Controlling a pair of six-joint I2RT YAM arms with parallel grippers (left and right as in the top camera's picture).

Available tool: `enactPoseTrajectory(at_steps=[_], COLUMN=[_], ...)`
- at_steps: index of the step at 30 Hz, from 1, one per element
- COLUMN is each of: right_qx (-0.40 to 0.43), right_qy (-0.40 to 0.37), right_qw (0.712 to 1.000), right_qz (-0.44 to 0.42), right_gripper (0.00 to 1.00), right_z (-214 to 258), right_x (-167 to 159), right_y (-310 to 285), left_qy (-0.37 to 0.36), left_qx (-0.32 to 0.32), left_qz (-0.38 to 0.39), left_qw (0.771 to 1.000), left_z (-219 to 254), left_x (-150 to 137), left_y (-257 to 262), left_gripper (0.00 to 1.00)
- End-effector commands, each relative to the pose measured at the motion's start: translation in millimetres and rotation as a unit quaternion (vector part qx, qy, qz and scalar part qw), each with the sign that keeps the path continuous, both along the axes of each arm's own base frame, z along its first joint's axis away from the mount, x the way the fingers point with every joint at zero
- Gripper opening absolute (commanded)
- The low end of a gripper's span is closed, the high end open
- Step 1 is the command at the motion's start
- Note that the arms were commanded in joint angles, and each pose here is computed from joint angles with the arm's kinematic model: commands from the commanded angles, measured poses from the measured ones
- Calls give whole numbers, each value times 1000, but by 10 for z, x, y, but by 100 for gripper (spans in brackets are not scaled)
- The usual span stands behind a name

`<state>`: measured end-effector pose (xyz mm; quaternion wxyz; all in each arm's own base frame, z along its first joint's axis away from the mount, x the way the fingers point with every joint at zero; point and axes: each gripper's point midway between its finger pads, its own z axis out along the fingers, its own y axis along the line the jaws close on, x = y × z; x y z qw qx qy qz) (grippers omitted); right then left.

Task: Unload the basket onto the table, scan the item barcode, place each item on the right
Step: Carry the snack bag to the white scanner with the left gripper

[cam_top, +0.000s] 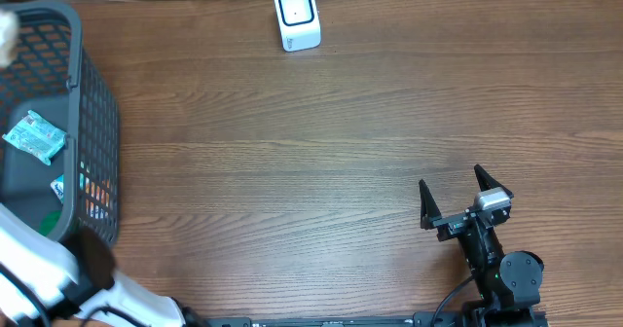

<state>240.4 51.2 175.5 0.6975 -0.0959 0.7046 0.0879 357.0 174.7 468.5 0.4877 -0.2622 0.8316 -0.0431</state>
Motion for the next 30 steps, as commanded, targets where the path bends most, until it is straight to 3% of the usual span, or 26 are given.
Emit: enactPoseTrajectory(at_steps=[1, 8, 15, 22, 30], right_qx=[2, 2, 2, 2, 2], right_qy=[-1, -1, -1, -1, -1], right_qw=[1000, 1000, 1000, 1000, 1000], right_qz=[-8, -8, -8, -8, -8], right_gripper=[100, 100, 100, 100, 100], right_z=[-22, -22, -22, -22, -22], right_x=[8, 8, 8, 8, 8], right_y=[-30, -30, -30, -30, -30], left_qy=[-36, 73, 181, 297, 464], left_qx=[81, 216, 331, 363, 289], left_qz=[-1, -21, -83, -133, -183], left_qw=[996, 973, 923, 873, 817], left_z=[459, 63, -785, -1967, -3239], left_x=[-267, -118, 342, 504, 112], left_y=[-620, -1620, -2570, -3241, -3588], left_gripper=[4, 4, 4, 4, 4])
